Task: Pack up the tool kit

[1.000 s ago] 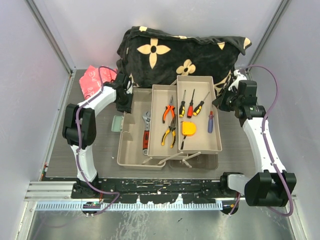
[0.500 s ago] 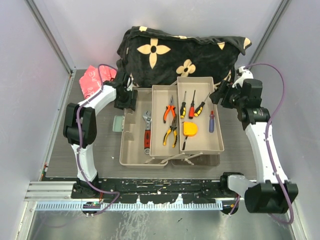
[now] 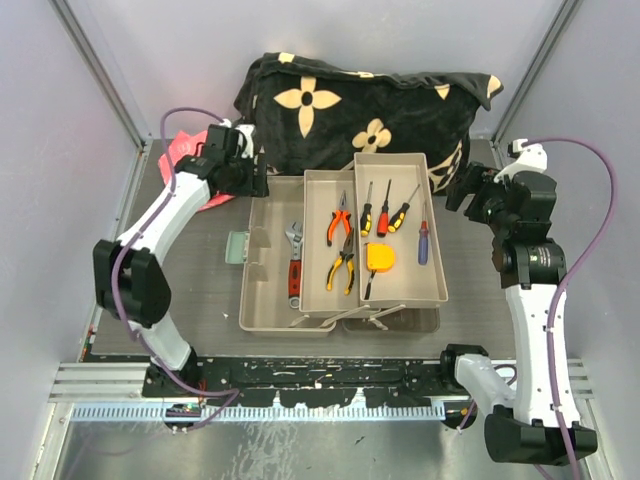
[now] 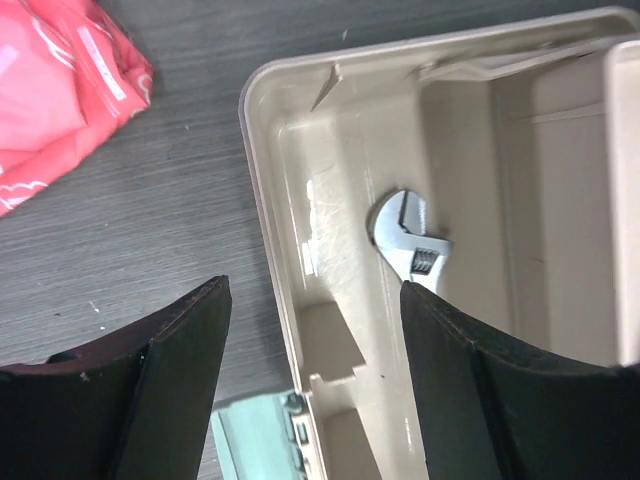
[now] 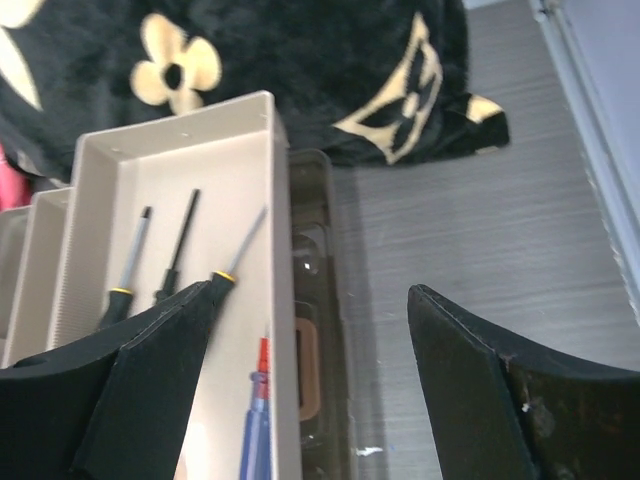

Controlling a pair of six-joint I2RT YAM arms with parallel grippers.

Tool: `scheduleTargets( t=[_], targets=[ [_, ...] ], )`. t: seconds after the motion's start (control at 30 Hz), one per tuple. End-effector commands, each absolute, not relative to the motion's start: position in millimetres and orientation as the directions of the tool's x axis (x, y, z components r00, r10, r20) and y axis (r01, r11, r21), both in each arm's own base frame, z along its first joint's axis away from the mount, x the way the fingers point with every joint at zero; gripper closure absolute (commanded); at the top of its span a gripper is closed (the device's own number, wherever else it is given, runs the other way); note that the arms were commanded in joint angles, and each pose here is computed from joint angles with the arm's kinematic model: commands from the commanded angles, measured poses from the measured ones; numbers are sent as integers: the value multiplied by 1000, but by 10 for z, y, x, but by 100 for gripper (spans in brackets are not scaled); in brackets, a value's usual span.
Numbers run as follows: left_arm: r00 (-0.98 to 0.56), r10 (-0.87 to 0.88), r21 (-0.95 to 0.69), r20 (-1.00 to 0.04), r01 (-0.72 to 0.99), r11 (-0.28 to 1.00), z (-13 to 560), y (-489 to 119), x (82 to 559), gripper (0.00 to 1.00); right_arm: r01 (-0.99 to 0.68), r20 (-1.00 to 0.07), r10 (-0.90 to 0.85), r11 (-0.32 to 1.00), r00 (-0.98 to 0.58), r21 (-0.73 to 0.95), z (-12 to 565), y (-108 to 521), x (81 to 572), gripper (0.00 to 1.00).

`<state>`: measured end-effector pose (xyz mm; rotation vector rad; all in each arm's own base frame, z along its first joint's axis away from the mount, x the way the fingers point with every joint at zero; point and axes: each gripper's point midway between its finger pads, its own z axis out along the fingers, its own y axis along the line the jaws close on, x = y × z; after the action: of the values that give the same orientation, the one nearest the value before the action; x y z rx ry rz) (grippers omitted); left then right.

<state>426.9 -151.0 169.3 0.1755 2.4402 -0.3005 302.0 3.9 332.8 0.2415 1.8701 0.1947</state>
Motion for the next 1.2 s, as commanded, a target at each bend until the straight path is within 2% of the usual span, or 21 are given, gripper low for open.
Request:
scheduleTargets(
  t=[0.0,0.27,0.5,0.8,1.07,1.17],
  targets=[
    [-676,-13,-214,-737,214,953,2222,-1520,4251,30,198,-905,251,961,-344,191,3083,-231,2872,17],
    [-659,-24,-229,-752,226,947,2359,-1450,3994,30,316,-845,326,927,-424,199,2474,-476,2747,17],
    [-678,-6,-226,-735,236,945,2227,-1389,3848,30,368,-754,509,852,-415,373,2038,-550,2730,17],
    [-706,-10,-249,-708,236,939,2078,-1374,3782,30,343,-580,609,789,-540,509,1227,-214,2596,23],
    [-729,-8,-260,-684,234,937,1968,-1372,3732,31,295,-530,603,779,-597,553,1186,-45,2562,30],
    [-730,-8,-263,-683,236,936,1960,-1368,3701,31,288,-551,598,785,-583,548,1272,-52,2551,31]
  ],
)
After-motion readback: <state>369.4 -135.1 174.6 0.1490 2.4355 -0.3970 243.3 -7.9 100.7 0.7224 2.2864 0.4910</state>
